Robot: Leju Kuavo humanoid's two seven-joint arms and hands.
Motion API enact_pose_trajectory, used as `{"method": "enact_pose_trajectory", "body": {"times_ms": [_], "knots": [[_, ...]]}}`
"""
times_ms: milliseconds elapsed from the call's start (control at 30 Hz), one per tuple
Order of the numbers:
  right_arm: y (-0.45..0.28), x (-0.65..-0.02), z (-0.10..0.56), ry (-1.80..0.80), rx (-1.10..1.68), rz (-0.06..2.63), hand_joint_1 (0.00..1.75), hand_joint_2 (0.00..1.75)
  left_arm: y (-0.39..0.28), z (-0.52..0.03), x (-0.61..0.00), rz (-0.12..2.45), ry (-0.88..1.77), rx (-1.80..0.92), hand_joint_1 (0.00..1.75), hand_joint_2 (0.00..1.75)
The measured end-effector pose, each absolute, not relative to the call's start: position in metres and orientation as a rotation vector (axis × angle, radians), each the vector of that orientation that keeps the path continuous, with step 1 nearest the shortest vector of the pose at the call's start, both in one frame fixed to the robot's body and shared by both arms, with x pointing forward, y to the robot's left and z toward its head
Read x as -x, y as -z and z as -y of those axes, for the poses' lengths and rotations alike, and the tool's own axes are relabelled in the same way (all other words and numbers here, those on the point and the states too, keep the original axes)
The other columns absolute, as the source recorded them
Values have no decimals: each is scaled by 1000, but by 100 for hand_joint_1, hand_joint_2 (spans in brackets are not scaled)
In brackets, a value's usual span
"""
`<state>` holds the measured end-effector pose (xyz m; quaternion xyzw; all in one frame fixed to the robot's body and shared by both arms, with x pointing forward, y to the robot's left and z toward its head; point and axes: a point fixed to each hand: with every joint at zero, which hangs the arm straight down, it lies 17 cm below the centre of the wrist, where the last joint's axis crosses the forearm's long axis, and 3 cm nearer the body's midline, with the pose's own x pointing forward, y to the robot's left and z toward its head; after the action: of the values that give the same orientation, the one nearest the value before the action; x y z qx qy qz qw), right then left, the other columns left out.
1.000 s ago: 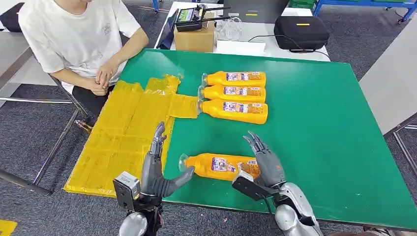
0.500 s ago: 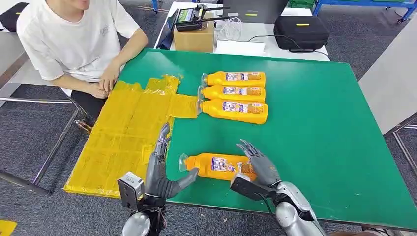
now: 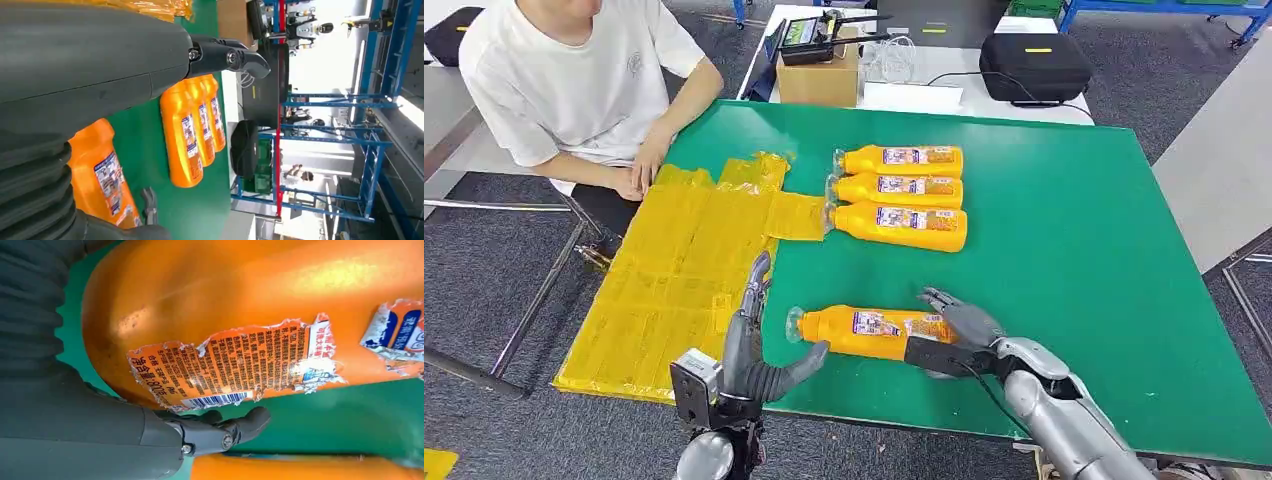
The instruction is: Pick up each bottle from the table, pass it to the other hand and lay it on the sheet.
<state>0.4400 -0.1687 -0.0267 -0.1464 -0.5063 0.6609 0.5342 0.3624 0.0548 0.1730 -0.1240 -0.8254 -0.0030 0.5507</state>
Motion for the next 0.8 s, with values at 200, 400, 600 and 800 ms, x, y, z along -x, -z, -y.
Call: {"method": "enact_pose_trajectory", "body": {"times_ms": [200,400,600,800], "knots": [[30,-457,173,-1666,338,1119,175,175,-169,-54,-366,1948,18,282,0,175],[24,-460,152,-1632,272,1199,175,175,-166,-55,-368,1943,19,270,0,175],[20,-450,124,-1498,232,1343,175,175,-165,-61,-368,1951,3,249,0,175],[21,-441,111,-1451,205,1377,175,175,-163,-65,-368,1950,-4,237,0,175]]}}
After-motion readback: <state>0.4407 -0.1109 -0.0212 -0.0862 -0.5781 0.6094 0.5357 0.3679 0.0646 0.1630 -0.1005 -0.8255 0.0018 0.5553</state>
